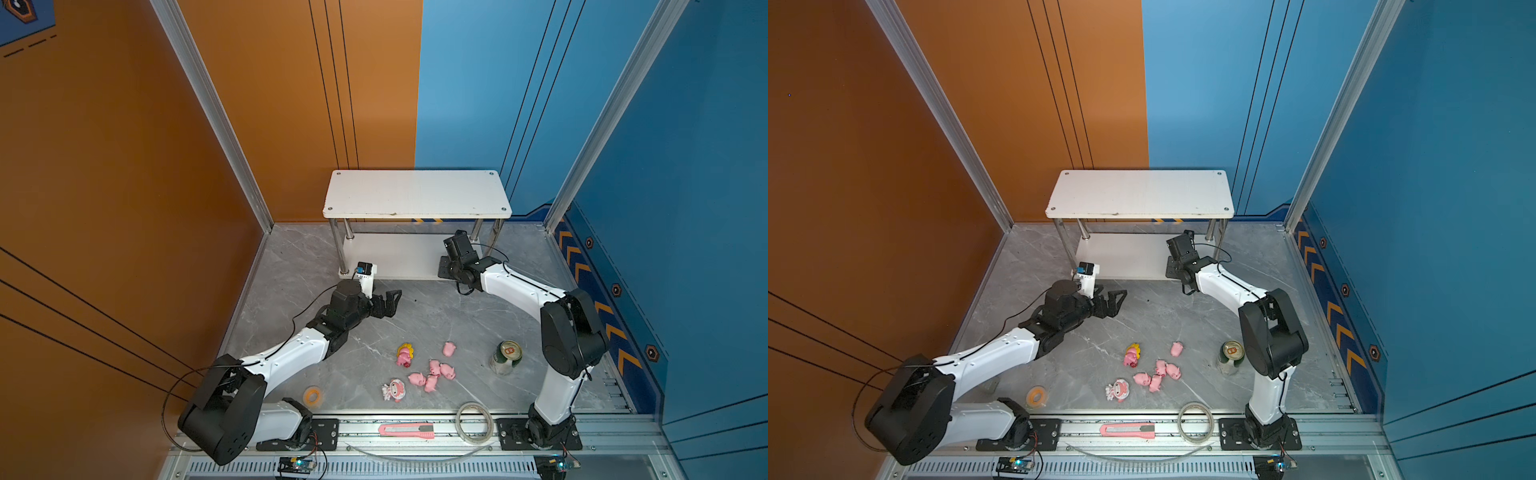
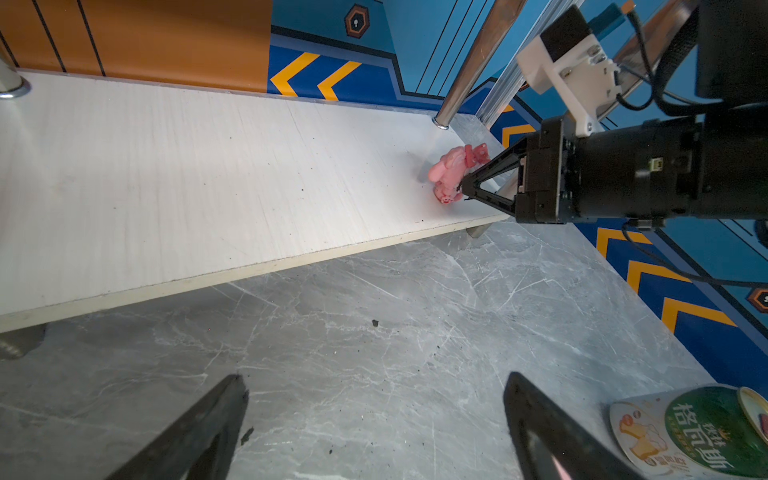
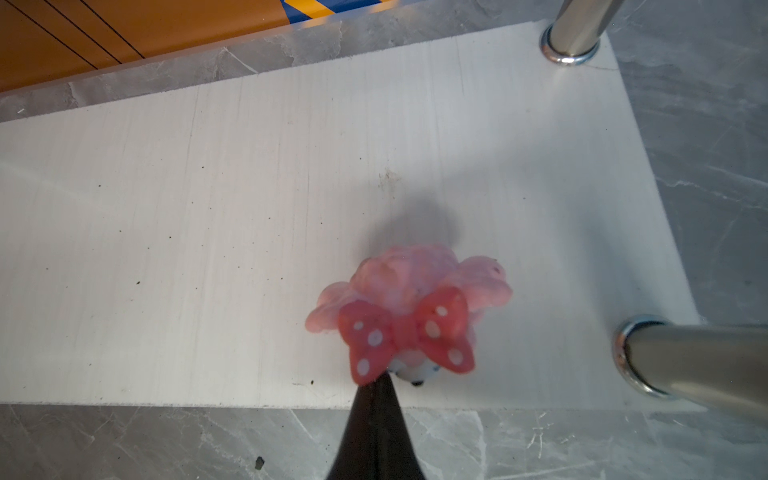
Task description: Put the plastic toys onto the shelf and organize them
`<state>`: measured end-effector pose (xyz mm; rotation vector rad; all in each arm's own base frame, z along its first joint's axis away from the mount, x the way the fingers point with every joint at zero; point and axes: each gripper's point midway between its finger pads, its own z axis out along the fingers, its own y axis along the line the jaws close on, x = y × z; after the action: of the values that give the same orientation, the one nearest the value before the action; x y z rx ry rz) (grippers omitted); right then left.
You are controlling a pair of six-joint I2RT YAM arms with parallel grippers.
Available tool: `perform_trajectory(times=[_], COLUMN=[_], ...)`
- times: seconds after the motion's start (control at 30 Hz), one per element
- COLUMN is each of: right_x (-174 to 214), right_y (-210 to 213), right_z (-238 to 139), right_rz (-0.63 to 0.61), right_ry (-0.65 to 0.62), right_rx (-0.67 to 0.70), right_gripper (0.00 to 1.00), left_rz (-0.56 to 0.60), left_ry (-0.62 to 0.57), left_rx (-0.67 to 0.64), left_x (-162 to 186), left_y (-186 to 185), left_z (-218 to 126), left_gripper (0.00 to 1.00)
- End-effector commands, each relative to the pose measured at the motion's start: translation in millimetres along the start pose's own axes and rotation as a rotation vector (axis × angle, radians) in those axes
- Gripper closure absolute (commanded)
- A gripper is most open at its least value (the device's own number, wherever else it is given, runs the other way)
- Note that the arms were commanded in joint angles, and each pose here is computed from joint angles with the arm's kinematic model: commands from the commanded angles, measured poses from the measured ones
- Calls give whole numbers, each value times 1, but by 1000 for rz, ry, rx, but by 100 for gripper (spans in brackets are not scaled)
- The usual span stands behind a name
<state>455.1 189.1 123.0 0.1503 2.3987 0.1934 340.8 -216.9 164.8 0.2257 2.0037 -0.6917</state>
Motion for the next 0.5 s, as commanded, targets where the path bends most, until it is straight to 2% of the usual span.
perform_trajectory(times=[0.0,0.27,0.47], right_x=[-8,-6,5], right_y=[4,9,11], right_z=[4,-1,-23], right_rz=[5,3,-14], right_ry=[-10,-4,5], right_rx=[-17,-34,-43], right_gripper=[100,100,100], left_rz=[1,-1,0], left_ry=[-9,-2,-15], left_rx=[16,18,13], left_x=[-9,-8,-10], left_y=[-3,-3,-2], left_z=[2,3,-1], left_gripper=[2,2,2])
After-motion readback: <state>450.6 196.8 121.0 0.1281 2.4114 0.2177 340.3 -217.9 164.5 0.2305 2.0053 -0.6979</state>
